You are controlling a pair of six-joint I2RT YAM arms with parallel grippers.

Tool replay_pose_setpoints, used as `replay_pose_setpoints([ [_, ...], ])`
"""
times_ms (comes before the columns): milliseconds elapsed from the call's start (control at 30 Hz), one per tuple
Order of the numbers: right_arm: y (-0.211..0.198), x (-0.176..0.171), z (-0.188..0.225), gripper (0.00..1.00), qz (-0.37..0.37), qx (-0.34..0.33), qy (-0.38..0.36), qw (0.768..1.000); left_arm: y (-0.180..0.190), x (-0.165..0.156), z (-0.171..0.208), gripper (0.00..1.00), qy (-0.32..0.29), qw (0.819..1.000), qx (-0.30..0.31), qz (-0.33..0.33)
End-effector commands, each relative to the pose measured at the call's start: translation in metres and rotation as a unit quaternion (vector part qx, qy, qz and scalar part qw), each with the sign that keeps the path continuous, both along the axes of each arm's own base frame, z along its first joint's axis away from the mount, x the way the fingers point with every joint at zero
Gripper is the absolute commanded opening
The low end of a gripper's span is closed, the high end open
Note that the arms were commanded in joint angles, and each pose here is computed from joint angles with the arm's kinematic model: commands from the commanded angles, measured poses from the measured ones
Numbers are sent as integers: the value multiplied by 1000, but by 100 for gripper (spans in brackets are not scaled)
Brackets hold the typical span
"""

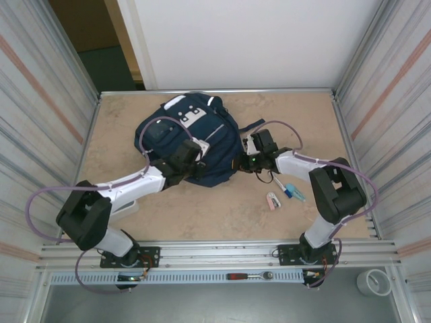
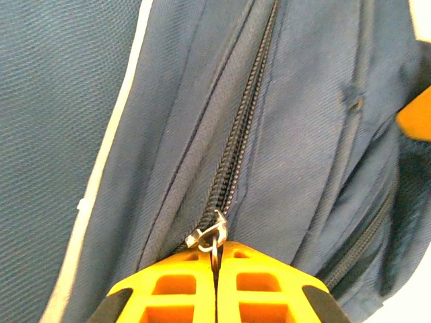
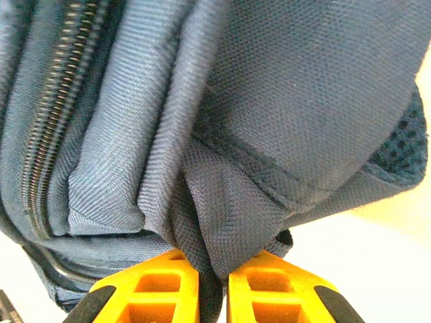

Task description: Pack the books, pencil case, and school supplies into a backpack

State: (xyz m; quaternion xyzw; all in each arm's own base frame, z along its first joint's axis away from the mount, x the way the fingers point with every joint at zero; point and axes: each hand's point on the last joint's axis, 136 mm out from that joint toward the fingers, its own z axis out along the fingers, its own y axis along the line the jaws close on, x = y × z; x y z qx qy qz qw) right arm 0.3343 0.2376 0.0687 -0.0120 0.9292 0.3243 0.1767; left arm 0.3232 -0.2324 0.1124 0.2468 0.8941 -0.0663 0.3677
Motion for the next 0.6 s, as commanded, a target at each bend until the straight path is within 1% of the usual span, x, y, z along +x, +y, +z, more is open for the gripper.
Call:
replay_pose_setpoints([
  [0,-43,20,13,6,-53,-45,-29,997,51,3,-6,0,1,997,59,59],
  [67,-42,24,18,6,-53,-41,-33,997,50,3,-6,0,2,997,56,55],
  [133,-36,26,20,5,-51,-32,-34,998,39,2,-3,0,7,999,33,37],
  [267,-4,25,19,6,-32,-8,-35,999,-6,-7,8,0,2,999,-24,-25],
  [367,16,24,14,7,-27,11,-34,999,-33,-11,12,0,7,998,-41,-54],
  [467,14,28,9,7,-47,28,-32,998,-46,-19,3,0,26,996,-44,-67],
  [567,6,31,9,7,-67,33,-36,997,-44,-30,-15,0,49,996,-41,-66],
])
